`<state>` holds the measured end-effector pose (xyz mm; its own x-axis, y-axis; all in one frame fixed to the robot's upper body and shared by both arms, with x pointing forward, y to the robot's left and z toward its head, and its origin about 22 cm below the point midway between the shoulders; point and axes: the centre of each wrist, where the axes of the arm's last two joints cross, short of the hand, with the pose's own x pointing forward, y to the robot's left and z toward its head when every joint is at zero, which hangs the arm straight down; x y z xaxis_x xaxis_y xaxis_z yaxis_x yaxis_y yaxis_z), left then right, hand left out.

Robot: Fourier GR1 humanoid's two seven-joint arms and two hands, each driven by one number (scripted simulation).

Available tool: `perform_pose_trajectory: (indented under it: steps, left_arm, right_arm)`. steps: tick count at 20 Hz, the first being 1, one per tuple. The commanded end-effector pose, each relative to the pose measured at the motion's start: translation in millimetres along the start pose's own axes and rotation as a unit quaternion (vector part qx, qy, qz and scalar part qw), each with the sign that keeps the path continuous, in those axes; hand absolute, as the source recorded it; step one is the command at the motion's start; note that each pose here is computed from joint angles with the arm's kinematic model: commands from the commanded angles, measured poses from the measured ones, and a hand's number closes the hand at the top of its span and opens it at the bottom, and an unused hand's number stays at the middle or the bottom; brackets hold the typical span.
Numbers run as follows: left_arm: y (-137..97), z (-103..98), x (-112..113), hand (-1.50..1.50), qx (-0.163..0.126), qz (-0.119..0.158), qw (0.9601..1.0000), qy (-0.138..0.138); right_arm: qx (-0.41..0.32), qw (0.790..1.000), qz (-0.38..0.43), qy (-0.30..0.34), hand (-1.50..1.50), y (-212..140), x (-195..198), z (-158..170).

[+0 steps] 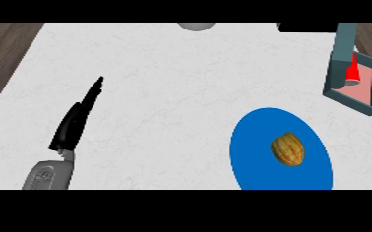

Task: Pick the can from the plate and place it in the cardboard box

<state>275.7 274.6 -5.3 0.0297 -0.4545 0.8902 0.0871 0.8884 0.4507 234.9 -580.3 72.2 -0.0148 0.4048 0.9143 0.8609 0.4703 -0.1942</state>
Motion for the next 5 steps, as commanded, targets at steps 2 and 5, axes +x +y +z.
perform_pose_trajectory:
  steps: [2,5]
  left_arm:
    - [14,-4,-4,0.00,0.000,-0.003,1.0000,-0.006]
    - [-7,-1,4,0.00,-0.009,-0.008,0.9999,0.000]
  right_arm:
    - [0.009,1.000,0.019,-0.016,-1.50,-31,-7,3]
    - [0.015,1.000,0.024,-0.008,-1.50,-34,-6,1]
